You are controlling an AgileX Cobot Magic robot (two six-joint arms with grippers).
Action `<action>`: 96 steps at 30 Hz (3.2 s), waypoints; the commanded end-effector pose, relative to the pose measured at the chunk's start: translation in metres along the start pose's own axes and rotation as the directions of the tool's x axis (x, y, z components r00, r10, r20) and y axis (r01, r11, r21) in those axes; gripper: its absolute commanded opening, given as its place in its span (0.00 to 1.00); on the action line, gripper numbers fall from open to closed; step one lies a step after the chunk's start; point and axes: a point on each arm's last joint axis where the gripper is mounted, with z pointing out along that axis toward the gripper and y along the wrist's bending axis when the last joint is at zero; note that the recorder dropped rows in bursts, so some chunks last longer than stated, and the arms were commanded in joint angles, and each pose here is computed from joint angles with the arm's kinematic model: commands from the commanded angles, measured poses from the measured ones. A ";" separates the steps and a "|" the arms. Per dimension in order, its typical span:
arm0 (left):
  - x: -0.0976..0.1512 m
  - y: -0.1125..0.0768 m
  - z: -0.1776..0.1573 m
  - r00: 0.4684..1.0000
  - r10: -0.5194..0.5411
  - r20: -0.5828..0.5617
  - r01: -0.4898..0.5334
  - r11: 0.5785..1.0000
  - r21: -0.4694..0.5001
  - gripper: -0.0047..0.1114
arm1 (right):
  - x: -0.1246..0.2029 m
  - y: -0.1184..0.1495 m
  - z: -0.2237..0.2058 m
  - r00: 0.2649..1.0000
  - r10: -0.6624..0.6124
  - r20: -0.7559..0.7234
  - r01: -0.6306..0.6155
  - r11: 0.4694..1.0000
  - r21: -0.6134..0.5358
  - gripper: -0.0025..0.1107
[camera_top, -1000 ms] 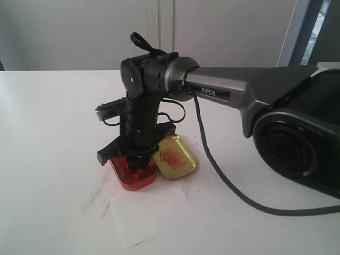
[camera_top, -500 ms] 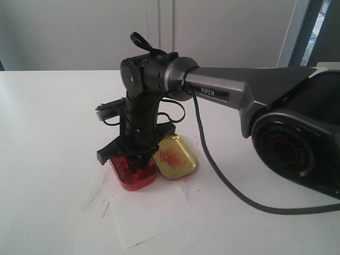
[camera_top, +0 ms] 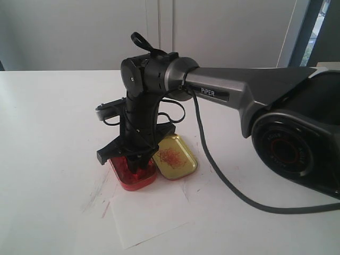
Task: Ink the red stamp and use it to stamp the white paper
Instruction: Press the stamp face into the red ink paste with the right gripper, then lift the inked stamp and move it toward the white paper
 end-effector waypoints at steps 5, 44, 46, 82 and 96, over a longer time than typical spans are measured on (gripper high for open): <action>0.002 0.000 0.000 1.000 -0.007 -0.003 0.007 1.000 0.005 0.04 | 0.004 -0.006 0.015 0.999 -0.017 -0.038 0.018 0.999 0.029 0.02; 0.001 0.000 0.000 1.000 -0.007 -0.002 0.007 1.000 0.005 0.04 | -0.001 0.000 -0.048 0.990 -0.035 0.136 0.029 0.999 0.043 0.02; 0.001 0.000 0.000 1.000 -0.007 -0.002 0.007 1.000 0.005 0.04 | -0.001 0.000 -0.048 0.990 -0.035 0.136 0.029 0.999 0.043 0.02; 0.001 0.000 0.000 1.000 -0.007 -0.002 0.007 1.000 0.005 0.04 | 0.005 0.001 -0.053 0.996 -0.033 0.085 0.030 0.999 0.042 0.02; 0.001 0.000 0.000 1.000 -0.007 -0.002 0.007 1.000 0.005 0.04 | 0.020 0.035 -0.082 0.990 -0.107 0.094 0.105 0.994 0.033 0.02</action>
